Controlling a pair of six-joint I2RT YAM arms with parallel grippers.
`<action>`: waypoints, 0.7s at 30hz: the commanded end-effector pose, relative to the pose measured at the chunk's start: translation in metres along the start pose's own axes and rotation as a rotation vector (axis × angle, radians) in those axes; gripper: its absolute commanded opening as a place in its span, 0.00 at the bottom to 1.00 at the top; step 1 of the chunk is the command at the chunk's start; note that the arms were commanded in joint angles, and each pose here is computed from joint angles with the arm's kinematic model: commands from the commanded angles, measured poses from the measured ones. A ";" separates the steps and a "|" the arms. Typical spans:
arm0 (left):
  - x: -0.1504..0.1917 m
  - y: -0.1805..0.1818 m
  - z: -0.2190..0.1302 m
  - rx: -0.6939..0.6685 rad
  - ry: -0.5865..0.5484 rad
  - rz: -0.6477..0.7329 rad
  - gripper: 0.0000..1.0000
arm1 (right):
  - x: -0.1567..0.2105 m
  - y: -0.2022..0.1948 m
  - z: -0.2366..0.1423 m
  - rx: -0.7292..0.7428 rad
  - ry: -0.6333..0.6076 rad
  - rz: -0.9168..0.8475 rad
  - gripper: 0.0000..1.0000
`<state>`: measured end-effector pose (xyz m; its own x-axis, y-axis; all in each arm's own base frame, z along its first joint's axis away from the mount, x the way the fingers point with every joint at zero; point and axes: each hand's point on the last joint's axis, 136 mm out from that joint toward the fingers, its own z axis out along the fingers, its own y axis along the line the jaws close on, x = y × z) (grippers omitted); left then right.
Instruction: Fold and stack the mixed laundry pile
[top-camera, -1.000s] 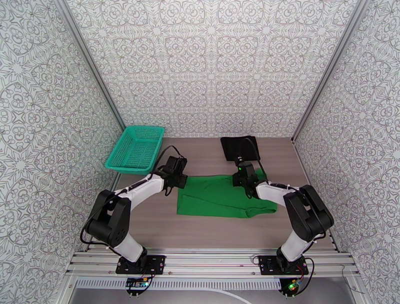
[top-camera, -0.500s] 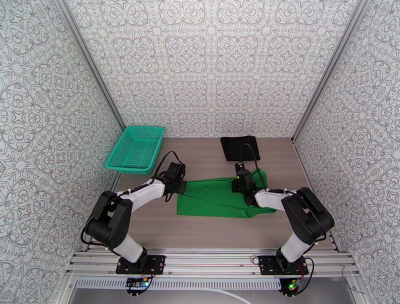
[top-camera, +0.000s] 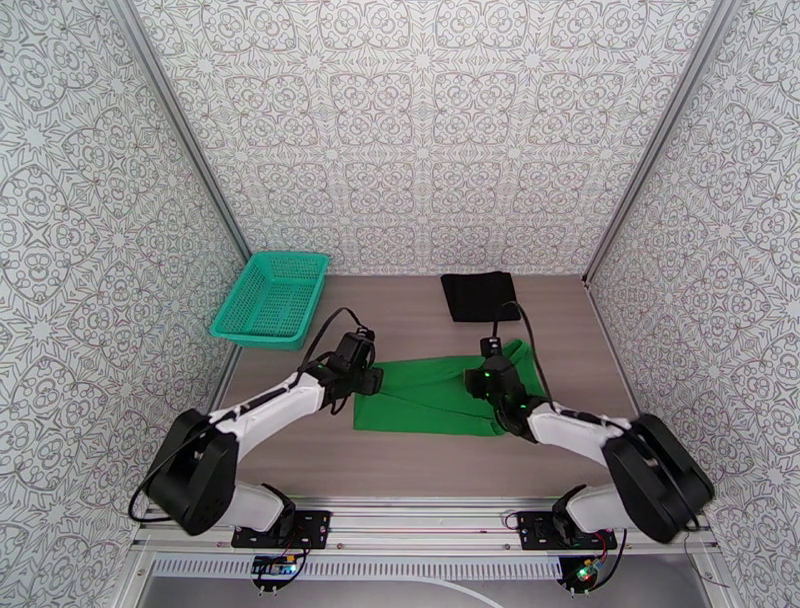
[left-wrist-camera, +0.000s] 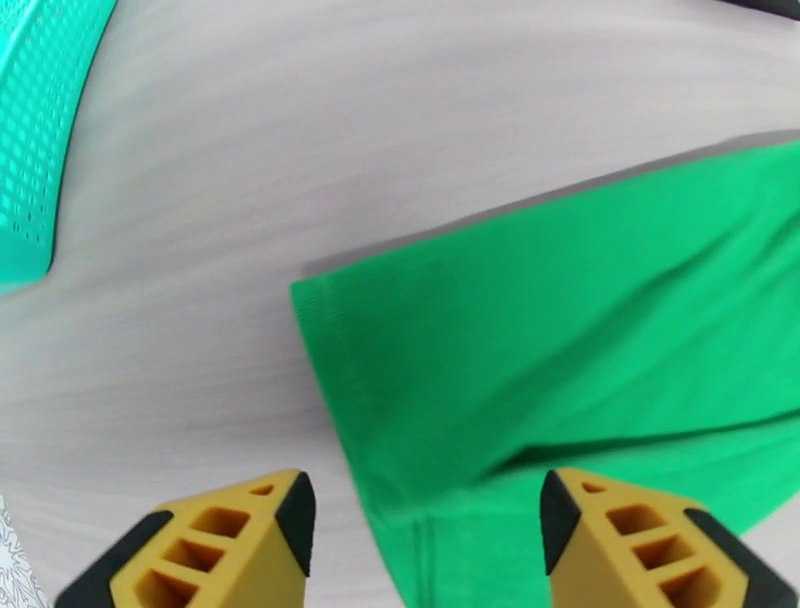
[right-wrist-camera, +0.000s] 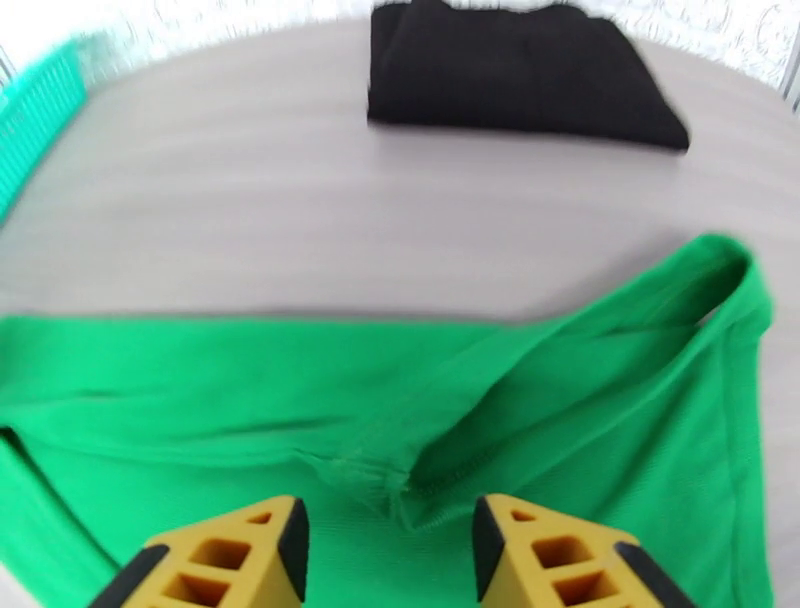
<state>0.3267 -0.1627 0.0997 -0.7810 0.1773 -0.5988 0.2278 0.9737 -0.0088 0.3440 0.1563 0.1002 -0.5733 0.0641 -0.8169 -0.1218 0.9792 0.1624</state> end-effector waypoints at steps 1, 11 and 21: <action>-0.005 0.001 -0.002 -0.005 0.017 -0.022 0.55 | -0.009 0.003 -0.002 0.027 0.050 -0.014 0.45; 0.005 -0.006 0.069 -0.002 0.161 -0.054 0.00 | -0.005 0.024 0.067 0.086 0.224 -0.051 0.00; 0.034 0.001 0.080 -0.034 0.224 -0.069 0.00 | 0.057 -0.005 0.050 0.137 0.301 0.073 0.00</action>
<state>0.3518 -0.1725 0.0200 -0.8971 0.1561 -0.4134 0.1754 0.9844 -0.0091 0.3620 0.1686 0.0305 -0.7871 0.0363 -0.6157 -0.0222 0.9959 0.0872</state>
